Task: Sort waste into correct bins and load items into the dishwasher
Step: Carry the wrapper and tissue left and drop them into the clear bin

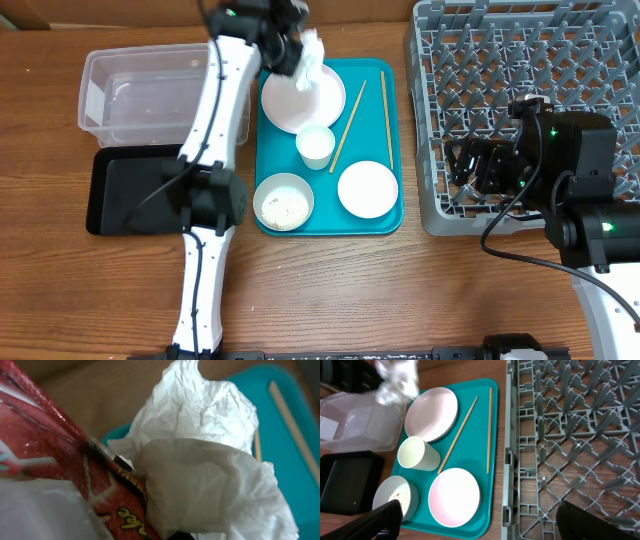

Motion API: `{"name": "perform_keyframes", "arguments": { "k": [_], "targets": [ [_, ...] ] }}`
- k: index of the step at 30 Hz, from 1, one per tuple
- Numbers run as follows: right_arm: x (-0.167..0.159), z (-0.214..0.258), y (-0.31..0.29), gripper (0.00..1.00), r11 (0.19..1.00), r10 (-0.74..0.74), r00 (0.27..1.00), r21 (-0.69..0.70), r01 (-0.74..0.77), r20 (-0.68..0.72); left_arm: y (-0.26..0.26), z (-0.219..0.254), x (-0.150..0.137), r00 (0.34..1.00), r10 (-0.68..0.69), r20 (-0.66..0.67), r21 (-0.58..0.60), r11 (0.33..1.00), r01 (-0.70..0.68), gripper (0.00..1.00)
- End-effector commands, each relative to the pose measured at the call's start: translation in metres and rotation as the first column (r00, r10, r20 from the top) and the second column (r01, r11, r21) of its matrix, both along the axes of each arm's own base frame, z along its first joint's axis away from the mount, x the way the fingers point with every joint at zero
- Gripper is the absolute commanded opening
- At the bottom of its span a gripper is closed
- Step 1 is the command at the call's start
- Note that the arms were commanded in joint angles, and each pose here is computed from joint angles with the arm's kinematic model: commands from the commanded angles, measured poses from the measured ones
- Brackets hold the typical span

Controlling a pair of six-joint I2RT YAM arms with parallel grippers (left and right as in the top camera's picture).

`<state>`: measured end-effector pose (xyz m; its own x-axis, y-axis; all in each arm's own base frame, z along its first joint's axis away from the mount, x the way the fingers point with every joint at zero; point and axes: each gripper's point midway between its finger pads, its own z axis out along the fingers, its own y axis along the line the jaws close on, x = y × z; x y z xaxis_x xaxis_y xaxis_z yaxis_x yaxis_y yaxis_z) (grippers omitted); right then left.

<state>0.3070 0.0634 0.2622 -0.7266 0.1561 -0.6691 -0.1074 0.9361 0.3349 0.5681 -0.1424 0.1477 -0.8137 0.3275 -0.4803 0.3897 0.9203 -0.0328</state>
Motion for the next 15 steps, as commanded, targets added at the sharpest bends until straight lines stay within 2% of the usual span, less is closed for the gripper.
{"name": "perform_keyframes", "arguments": {
  "k": [1, 2, 4, 7, 10, 13, 15],
  "targets": [
    [0.002, 0.010, 0.004, 1.00, 1.000, 0.012, 1.000, 0.005, -0.012, 0.027, 0.036, 0.095, -0.004, 0.973, 0.197, 0.116, -0.146, 0.973, -0.180, 0.04],
    [0.001, 0.010, 0.004, 1.00, 1.000, 0.012, 1.000, 0.005, -0.012, 0.026, 0.049, 0.099, -0.005, 0.966, 0.228, 0.121, -0.130, 0.969, -0.212, 0.04],
    [0.000, 0.009, 0.004, 1.00, 1.000, 0.012, 1.000, 0.005, -0.012, 0.018, 0.095, 0.091, -0.008, 0.925, 0.363, 0.112, -0.030, 0.932, -0.362, 0.04],
    [-0.001, 0.007, 0.003, 1.00, 1.000, 0.012, 1.000, 0.005, -0.012, 0.011, 0.148, 0.061, -0.018, 0.854, 0.518, 0.047, 0.087, 0.849, -0.520, 0.04],
    [-0.001, 0.008, 0.004, 1.00, 1.000, 0.012, 1.000, 0.005, -0.012, 0.011, 0.169, 0.030, -0.022, 0.803, 0.595, -0.029, 0.103, 0.801, -0.590, 0.04],
    [-0.001, 0.008, 0.004, 1.00, 1.000, 0.012, 1.000, 0.005, -0.012, 0.011, 0.180, -0.004, -0.022, 0.776, 0.624, -0.089, 0.117, 0.781, -0.614, 0.05],
    [-0.001, 0.008, 0.003, 1.00, 1.000, 0.012, 1.000, 0.005, -0.012, 0.012, 0.184, -0.026, -0.022, 0.769, 0.628, -0.122, 0.126, 0.778, -0.615, 0.15]
  ]
}}
